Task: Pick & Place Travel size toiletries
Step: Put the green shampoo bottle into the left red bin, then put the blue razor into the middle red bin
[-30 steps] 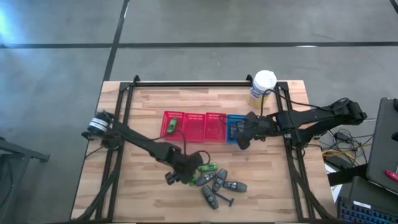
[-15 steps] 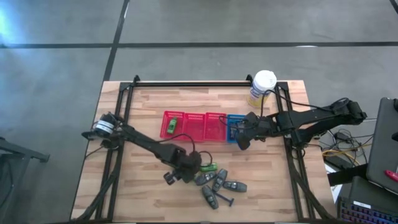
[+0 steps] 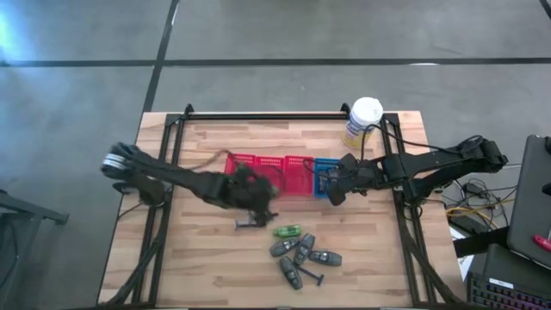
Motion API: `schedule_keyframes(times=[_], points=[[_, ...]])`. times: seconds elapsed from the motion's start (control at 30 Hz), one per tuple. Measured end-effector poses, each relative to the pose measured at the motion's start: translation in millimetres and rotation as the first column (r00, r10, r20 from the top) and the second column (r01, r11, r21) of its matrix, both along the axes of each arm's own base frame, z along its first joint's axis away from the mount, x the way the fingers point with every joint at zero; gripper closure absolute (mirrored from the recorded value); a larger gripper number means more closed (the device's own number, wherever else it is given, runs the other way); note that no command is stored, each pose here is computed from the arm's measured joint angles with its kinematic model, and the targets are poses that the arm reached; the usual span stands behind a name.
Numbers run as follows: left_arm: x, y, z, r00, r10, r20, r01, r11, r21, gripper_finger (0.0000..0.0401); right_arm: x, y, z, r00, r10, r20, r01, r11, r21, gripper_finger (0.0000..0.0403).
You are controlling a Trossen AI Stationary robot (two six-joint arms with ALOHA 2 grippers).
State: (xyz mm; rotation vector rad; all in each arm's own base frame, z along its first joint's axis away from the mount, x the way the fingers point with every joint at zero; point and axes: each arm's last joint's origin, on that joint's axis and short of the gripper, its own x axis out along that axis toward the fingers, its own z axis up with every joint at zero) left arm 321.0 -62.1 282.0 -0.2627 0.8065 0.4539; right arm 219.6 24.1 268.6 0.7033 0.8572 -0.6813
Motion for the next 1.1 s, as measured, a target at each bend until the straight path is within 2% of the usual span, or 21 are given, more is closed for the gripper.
schedule_keyframes(times=[0.1,0.17,0.27,0.33,0.5,0.63,0.77,0.93,0.97,1.03,1.07,1.1], points=[[-30,22,3,0.957,0.269,0.106,-0.259,0.961,-0.101,0.0275,0,0,0,1.000,-0.013,0.003,0.013,1.000,-0.004,0.0039],[-49,38,-2,0.896,0.412,0.166,-0.387,0.907,-0.163,0.0277,0,-1,0,1.000,-0.022,0.006,0.022,1.000,-0.016,0.0039],[-70,65,-20,0.808,0.558,0.189,-0.510,0.823,-0.252,0.0277,0,-1,0,1.000,-0.027,0.009,0.027,0.999,-0.026,0.0039],[-79,79,-39,0.770,0.618,0.159,-0.557,0.772,-0.307,0.0275,0,-1,1,0.999,-0.033,0.013,0.034,0.999,-0.037,0.0039],[-88,106,-81,0.719,0.687,0.110,-0.616,0.702,-0.356,0.0258,0,-1,1,0.999,-0.033,0.015,0.034,0.999,-0.039,0.0039],[-94,113,-96,0.722,0.691,0.020,-0.624,0.664,-0.411,0.0228,0,-1,1,0.999,-0.034,0.015,0.034,0.999,-0.039,0.0039],[-94,113,-89,0.740,0.671,0.045,-0.597,0.686,-0.416,0.0193,0,-1,1,0.999,-0.034,0.015,0.034,0.999,-0.038,0.0039],[-86,115,-52,0.775,0.609,0.168,-0.524,0.769,-0.367,0.0161,0,-1,1,0.999,-0.031,0.015,0.032,0.999,-0.038,0.0039],[-85,114,-43,0.799,0.571,0.189,-0.487,0.799,-0.353,0.0158,0,-1,1,0.999,-0.030,0.014,0.031,0.999,-0.038,0.0039],[-78,109,-24,0.885,0.388,0.259,-0.311,0.904,-0.292,0.0156,0,-1,1,0.999,-0.030,0.014,0.030,0.999,-0.038,0.0039],[-72,102,-12,0.919,0.243,0.310,-0.168,0.954,-0.249,0.0156,0,-1,1,0.999,-0.029,0.014,0.030,0.999,-0.038,0.0039],[-68,94,-4,0.937,0.082,0.341,-0.014,0.981,-0.196,0.0158,0,-1,1,1.000,-0.025,0.013,0.026,0.999,-0.040,0.0039]])
